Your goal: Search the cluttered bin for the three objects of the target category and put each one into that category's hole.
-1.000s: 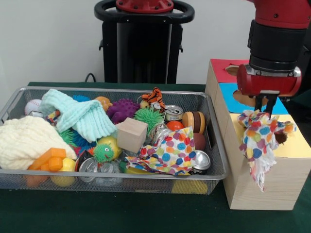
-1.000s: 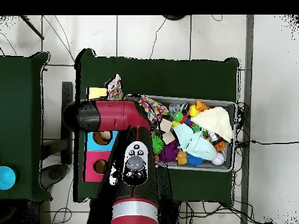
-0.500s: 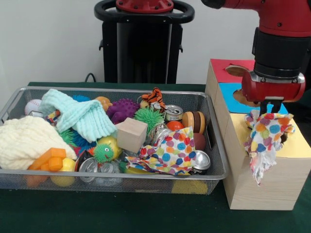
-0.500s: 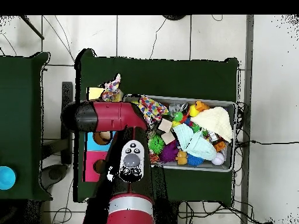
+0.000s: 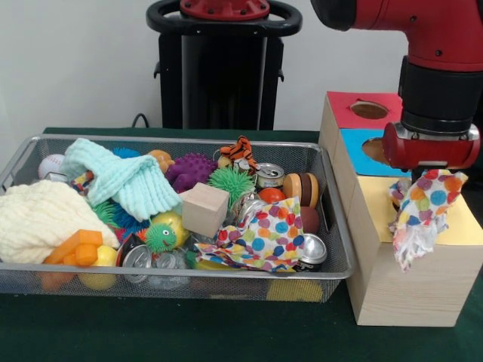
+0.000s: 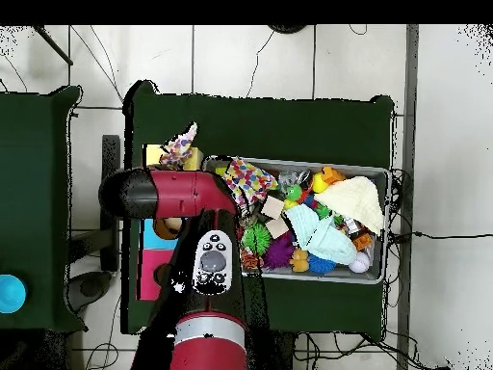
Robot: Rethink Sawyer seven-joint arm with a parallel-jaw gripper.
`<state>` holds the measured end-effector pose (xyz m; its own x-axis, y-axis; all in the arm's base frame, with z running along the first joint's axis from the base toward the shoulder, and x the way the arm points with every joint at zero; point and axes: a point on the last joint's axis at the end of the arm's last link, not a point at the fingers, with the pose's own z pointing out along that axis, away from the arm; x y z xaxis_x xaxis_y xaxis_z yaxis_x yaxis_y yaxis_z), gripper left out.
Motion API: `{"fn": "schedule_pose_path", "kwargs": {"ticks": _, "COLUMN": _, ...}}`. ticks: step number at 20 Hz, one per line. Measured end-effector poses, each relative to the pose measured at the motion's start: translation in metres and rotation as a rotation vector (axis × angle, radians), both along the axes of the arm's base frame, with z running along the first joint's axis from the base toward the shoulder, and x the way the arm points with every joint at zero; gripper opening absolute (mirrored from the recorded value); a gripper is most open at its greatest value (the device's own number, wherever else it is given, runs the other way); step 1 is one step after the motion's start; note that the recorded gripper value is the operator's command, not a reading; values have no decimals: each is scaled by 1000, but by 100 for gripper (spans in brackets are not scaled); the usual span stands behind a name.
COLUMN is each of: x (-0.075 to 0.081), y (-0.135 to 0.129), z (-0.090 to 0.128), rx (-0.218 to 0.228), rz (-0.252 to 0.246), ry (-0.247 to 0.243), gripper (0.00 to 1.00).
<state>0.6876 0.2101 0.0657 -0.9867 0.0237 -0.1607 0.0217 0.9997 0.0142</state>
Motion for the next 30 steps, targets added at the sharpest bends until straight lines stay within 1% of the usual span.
{"fn": "schedule_pose_path", "kwargs": {"ticks": 6, "x": -2, "y": 7, "z": -7, "rx": 7, "rz": -10, "ry": -2, "gripper": 0}}
{"fn": "schedule_pose_path", "kwargs": {"ticks": 12, "x": -2, "y": 8, "z": -8, "rx": -11, "rz": -11, "ry": -13, "gripper": 0}}
{"fn": "schedule_pose_path", "kwargs": {"ticks": 16, "x": -3, "y": 12, "z": -12, "rx": -50, "rz": 6, "ry": -24, "gripper": 0}}
{"fn": "schedule_pose_path", "kwargs": {"ticks": 17, "x": -3, "y": 14, "z": -14, "rx": -77, "rz": 20, "ry": -31, "gripper": 0}}
{"fn": "schedule_pose_path", "kwargs": {"ticks": 21, "x": -2, "y": 17, "z": -16, "rx": -118, "rz": 41, "ry": -45, "gripper": 0}}
{"fn": "schedule_pose_path", "kwargs": {"ticks": 24, "x": 1, "y": 17, "z": -17, "rx": -139, "rz": 50, "ry": -55, "gripper": 0}}
{"fn": "schedule_pose_path", "kwargs": {"ticks": 27, "x": 7, "y": 6, "z": -21, "rx": -169, "rz": 48, "ry": -62, "gripper": 0}}
{"fn": "schedule_pose_path", "kwargs": {"ticks": 30, "x": 10, "y": -2, "z": -24, "rx": -190, "rz": 45, "ry": -56, "gripper": 0}}
